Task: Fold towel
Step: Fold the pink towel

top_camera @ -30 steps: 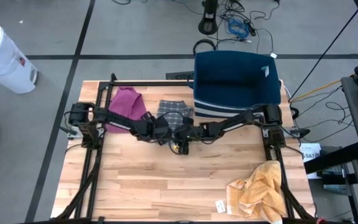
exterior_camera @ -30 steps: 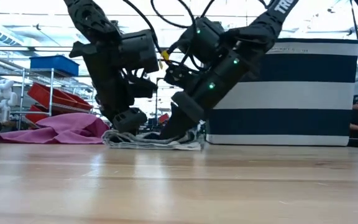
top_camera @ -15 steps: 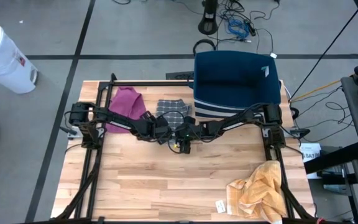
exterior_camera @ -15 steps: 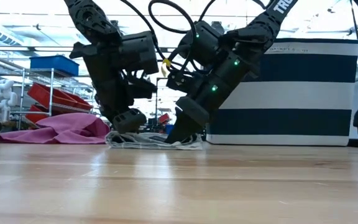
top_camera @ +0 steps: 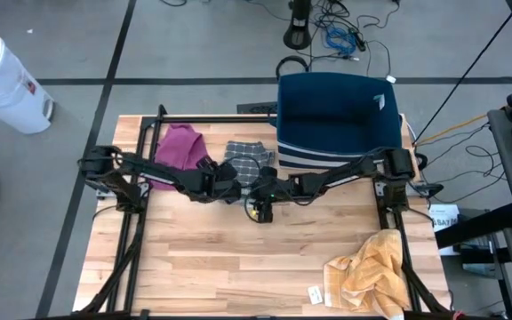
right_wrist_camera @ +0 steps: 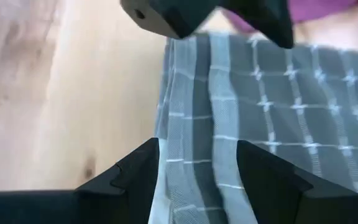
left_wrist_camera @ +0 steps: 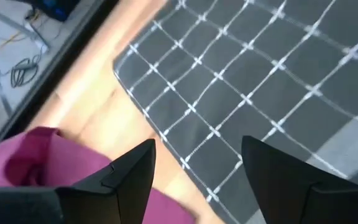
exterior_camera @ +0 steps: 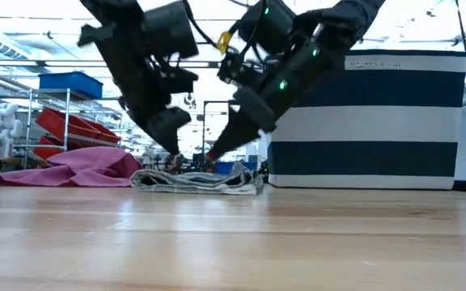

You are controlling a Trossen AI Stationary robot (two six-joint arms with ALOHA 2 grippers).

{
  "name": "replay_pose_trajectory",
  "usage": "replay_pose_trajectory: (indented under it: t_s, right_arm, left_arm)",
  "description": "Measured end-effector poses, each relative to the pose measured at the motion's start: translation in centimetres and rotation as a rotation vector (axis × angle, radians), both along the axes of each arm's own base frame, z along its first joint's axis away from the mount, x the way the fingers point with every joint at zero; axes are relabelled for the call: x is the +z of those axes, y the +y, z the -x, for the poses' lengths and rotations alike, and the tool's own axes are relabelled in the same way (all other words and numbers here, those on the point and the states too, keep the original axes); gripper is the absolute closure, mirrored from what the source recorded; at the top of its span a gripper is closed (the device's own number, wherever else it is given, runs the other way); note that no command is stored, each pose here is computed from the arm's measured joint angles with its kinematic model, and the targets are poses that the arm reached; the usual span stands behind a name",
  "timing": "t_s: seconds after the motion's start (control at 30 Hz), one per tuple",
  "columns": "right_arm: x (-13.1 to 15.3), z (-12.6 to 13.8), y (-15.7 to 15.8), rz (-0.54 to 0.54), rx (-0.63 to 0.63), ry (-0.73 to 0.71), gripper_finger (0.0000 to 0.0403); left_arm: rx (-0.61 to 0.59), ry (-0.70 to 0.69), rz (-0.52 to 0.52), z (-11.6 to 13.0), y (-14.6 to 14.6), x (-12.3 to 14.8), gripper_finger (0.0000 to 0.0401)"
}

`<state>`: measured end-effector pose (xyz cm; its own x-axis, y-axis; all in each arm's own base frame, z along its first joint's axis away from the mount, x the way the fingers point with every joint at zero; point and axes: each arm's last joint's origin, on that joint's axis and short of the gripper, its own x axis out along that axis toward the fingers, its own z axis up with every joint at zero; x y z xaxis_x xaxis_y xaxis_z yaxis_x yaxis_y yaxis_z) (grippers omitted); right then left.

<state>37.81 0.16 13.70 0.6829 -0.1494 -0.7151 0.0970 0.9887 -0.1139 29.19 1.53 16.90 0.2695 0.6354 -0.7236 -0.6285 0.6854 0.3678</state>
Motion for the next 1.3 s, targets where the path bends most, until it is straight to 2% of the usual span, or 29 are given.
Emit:
replay_pose_trajectory:
  t_s: [0.13, 0.23, 0.33, 0.43, 0.77, 0.87, 1.0, 1.13, 1.3]
  right_arm:
    - [2.0, 0.7, 0.8, 0.023, 0.007, -0.012, 0.02]
    - [3.0, 1.3, 1.7, 0.023, 0.031, 0.0, 0.02]
    - [3.6, 1.8, 2.6, 0.032, 0.044, 0.017, 0.02]
    - [3.8, 2.3, 3.5, 0.034, 0.065, 0.037, 0.02]
    - [3.5, 3.3, 6.1, 0.034, 0.12, 0.109, 0.02]
    - [3.5, 3.5, 6.6, 0.051, 0.118, 0.12, 0.02]
    - [3.4, 3.6, 6.9, 0.053, 0.129, 0.126, 0.02]
    - [3.4, 3.6, 7.0, 0.053, 0.13, 0.126, 0.02]
    - [3.4, 3.7, 7.1, 0.051, 0.13, 0.126, 0.02]
  left_arm:
    - [0.067, 0.014, -0.017, 1.7, 0.0, 1.5, 0.0156]
    - [0.152, 0.041, 0.022, 2.9, 0.8, 1.6, 0.0156]
    - [0.202, 0.06, 0.106, 3.7, 1.8, 0.7, 0.0156]
    - [0.251, 0.068, 0.144, 4.4, 2.6, -0.2, 0.0156]
    - [0.374, 0.009, 0.35, 6.4, 5.9, -3.1, 0.0156]
    - [0.39, -0.006, 0.369, 6.7, 6.3, -3.5, 0.0156]
    - [0.349, -0.067, 0.44, 6.4, 6.5, -3.7, 0.0156]
    - [0.332, -0.076, 0.456, 6.2, 6.5, -3.7, 0.0159]
    - [0.3, -0.056, 0.48, 6.3, 6.4, -3.7, 0.0204]
